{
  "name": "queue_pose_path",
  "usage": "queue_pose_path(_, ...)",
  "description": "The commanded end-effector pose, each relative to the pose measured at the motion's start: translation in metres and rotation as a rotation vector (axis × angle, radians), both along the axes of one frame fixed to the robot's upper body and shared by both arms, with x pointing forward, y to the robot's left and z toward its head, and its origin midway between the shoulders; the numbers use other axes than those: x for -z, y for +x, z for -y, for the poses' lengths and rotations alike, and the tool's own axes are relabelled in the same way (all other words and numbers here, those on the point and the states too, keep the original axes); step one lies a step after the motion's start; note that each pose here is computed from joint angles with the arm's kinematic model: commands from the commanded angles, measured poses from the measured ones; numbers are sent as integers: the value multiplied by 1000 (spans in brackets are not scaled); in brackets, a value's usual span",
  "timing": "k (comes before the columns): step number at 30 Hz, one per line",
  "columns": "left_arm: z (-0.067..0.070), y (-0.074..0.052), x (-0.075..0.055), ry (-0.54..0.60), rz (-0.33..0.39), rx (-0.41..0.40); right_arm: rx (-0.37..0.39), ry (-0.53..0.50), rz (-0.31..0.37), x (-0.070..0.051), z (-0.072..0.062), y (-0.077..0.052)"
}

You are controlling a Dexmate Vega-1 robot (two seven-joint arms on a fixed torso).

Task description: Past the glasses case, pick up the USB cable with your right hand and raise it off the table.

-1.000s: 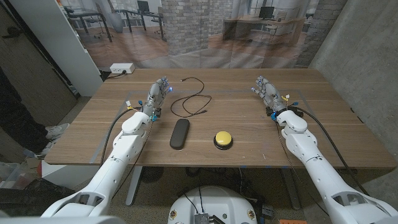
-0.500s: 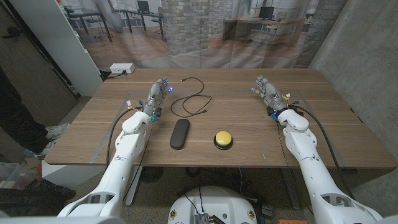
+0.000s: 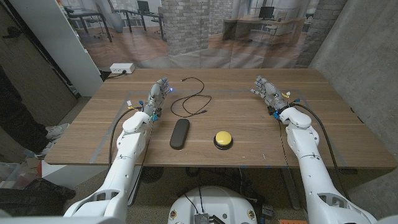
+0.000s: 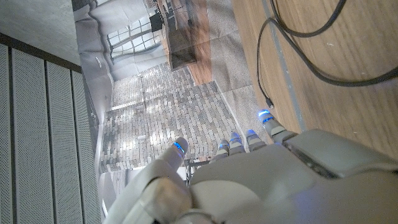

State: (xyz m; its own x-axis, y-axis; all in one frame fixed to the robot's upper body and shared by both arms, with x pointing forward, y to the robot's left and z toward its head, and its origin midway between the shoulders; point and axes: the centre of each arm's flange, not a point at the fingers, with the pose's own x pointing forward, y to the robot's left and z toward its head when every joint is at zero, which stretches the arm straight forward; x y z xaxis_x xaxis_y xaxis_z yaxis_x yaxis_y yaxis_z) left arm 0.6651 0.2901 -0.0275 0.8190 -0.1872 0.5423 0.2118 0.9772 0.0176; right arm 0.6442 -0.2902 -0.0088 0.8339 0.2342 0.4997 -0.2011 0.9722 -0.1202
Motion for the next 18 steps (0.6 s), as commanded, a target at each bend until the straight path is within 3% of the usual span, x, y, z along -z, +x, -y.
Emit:
queue_pose_path(1, 0, 5, 2, -6, -7, 2, -23, -43, -58, -9, 0, -2)
queue_pose_path(18, -1, 9, 3, -10, -13, 1, -113, -69, -157, -19, 0, 3)
